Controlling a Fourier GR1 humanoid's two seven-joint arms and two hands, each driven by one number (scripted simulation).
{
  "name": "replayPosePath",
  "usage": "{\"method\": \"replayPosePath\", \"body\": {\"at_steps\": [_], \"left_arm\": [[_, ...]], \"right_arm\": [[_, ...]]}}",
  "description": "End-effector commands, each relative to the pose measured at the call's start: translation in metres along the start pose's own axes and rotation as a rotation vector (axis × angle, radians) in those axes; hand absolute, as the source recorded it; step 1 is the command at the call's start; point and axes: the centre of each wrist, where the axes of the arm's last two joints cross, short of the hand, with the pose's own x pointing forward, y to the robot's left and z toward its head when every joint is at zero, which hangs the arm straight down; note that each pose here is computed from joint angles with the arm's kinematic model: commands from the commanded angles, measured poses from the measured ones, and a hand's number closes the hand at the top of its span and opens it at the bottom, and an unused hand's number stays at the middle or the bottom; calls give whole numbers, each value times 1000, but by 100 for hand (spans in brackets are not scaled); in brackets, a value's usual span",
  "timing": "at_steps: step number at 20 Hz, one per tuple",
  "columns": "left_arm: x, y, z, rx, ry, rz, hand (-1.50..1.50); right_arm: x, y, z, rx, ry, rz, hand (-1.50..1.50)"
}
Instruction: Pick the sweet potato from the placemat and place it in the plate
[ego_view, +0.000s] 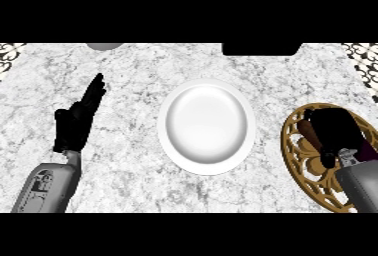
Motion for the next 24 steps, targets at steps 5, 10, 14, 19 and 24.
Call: {"method": "replayPosePath", "body": {"at_steps": [5,10,14,19,24], "left_arm": [[2,4,4,14,11,-6,0],[-2,6,15,31,23,5,0],[-8,15,7,23,20,4,0],[-11,7,13,30,30,1,0],[6,12,-3,6,6,-13,0]], "right_arm": [[-22,34,15,9,19,-157,150],[-52,59,36,109,57,-491,150],[-61,50,69,-51,45,-560,150],[-61,3,81,-418,-36,-622,150],[-64,-54,86,-561,-189,-694,150]]}}
